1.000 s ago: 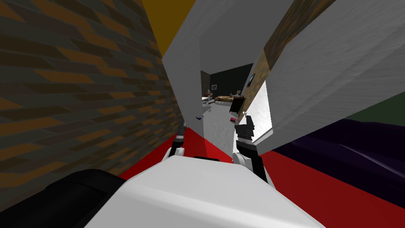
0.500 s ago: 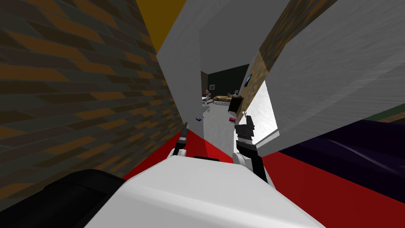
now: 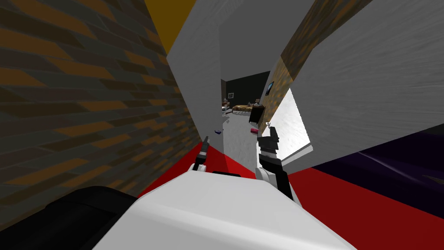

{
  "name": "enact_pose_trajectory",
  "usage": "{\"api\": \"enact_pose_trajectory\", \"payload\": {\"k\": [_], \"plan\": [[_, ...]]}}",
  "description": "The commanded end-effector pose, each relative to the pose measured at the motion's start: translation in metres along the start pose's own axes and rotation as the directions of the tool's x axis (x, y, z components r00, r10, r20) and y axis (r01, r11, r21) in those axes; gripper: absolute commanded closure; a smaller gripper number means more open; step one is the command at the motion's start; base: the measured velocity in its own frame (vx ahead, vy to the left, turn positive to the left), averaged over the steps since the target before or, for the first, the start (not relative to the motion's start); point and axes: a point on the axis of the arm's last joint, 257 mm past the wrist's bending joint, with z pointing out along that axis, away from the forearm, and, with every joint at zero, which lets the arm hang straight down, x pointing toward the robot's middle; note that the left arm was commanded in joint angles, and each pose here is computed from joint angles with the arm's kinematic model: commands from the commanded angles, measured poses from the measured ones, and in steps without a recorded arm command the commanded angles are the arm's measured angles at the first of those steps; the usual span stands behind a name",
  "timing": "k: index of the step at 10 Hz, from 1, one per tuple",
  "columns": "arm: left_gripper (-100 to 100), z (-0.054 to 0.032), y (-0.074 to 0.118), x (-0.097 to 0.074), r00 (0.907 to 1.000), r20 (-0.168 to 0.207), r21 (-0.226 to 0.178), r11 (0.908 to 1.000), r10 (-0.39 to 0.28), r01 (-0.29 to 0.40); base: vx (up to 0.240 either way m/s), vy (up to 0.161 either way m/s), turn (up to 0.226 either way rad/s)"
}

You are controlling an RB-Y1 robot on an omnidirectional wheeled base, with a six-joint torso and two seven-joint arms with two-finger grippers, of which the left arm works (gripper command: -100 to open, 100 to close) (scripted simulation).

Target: Push the door open

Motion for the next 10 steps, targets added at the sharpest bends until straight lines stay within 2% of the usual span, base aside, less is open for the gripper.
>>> {"api": "enact_pose_trajectory", "payload": {"k": [1,5,10], "plan": [[-100,-0.0049,0.015,0.008,0.9997,-0.016,-0.024,0.9996,-0.017,0.017,0.061,0.084,-0.105],[-100,-0.0173,0.05,0.032,0.9965,-0.054,-0.086,0.9946,-0.063,0.058,0.083,0.104,-0.101],[-100,-0.0374,0.091,0.061,0.9885,-0.094,-0.168,0.9805,-0.119,0.102,0.073,0.103,-0.086]]}}
